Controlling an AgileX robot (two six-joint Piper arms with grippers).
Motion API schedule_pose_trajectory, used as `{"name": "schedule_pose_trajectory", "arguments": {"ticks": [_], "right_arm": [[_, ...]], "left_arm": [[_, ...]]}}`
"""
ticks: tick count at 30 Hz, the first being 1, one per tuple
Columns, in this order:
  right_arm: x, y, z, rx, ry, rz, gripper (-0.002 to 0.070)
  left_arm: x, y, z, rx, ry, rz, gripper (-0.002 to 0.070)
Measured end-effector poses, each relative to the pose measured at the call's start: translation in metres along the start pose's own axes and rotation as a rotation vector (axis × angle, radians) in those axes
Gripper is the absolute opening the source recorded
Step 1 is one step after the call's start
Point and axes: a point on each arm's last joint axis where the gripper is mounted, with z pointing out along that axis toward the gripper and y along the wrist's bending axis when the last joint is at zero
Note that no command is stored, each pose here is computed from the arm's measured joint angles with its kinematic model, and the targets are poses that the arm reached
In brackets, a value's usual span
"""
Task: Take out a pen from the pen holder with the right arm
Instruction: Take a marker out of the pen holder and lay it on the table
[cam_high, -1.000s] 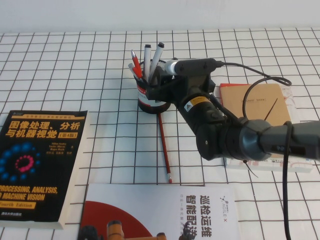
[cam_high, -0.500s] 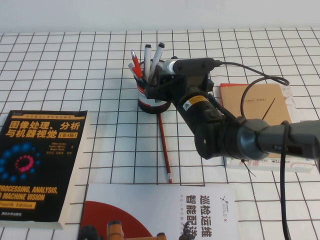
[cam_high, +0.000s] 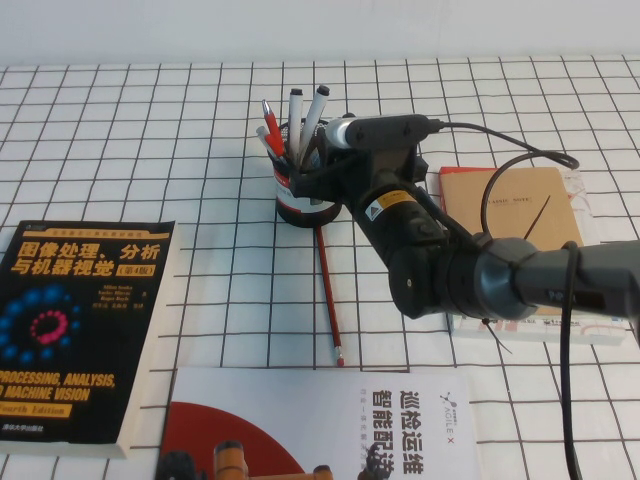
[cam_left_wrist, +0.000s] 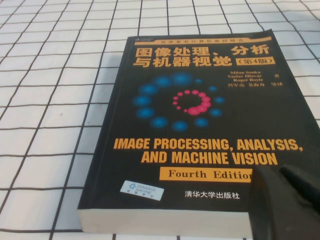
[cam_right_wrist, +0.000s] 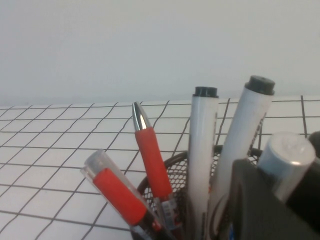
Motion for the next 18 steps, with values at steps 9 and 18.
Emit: {"name": "schedule_pose_trajectory", "arguments": {"ticks": [9, 18], "right_arm": [[0.0, 0.0, 0.0, 0.0, -0.001, -0.007, 0.0124], [-0.033, 0.008, -0.007, -0.018, -0.035, -0.037, 0.0124]], "left_arm": [[0.0, 0.0, 0.0, 0.0, 0.0, 0.0, -0.0003], [0.0, 0.0, 0.0, 0.0, 0.0, 0.0, -0.0003]]}}
